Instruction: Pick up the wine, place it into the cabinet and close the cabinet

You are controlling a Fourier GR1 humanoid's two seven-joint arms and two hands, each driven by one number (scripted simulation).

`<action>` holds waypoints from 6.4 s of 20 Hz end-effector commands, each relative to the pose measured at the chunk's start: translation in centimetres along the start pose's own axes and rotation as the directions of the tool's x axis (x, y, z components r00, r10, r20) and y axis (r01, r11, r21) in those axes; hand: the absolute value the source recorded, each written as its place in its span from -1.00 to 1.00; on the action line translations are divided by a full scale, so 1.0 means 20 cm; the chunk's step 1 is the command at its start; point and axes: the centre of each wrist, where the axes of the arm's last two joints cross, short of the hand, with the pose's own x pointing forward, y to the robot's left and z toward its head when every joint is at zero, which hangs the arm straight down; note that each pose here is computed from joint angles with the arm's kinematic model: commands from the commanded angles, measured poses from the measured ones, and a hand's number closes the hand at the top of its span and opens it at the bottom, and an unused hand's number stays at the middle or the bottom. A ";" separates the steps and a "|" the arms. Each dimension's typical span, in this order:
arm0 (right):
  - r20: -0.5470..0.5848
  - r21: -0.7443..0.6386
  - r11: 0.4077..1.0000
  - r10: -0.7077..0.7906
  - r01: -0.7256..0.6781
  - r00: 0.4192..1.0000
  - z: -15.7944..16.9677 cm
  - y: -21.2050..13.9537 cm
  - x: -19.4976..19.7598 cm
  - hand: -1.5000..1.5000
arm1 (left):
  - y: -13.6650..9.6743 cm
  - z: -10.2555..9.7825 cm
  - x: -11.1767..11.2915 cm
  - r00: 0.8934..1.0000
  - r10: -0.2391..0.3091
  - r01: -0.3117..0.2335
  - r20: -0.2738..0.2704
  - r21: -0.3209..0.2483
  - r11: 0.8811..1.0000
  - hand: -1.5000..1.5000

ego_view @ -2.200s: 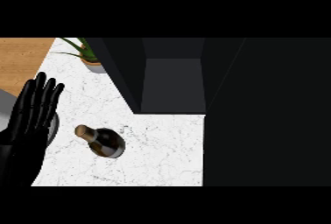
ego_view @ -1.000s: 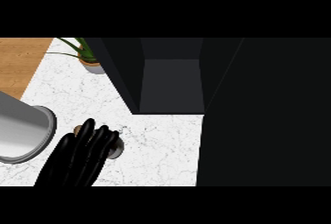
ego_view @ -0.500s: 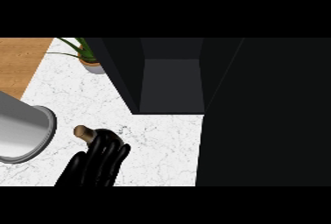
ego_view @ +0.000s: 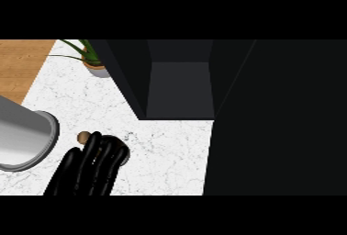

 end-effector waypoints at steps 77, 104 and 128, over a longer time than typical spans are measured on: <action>0.051 0.028 0.999 -0.026 0.024 0.998 0.00 0.01 0.08 -1.00 | 1.22 0.39 -1.48 0.964 0.117 -0.040 -0.238 0.308 0.951 -1.00; 0.018 0.052 0.999 0.004 -0.005 1.000 0.07 0.04 0.06 -1.00 | 1.10 0.19 -1.54 0.972 0.193 -0.131 -0.135 0.370 0.920 1.00; 0.012 0.042 0.999 -0.010 0.009 1.000 0.04 -0.06 0.02 -1.00 | 0.91 0.03 -1.36 0.977 0.195 -0.160 -0.090 0.301 0.940 1.00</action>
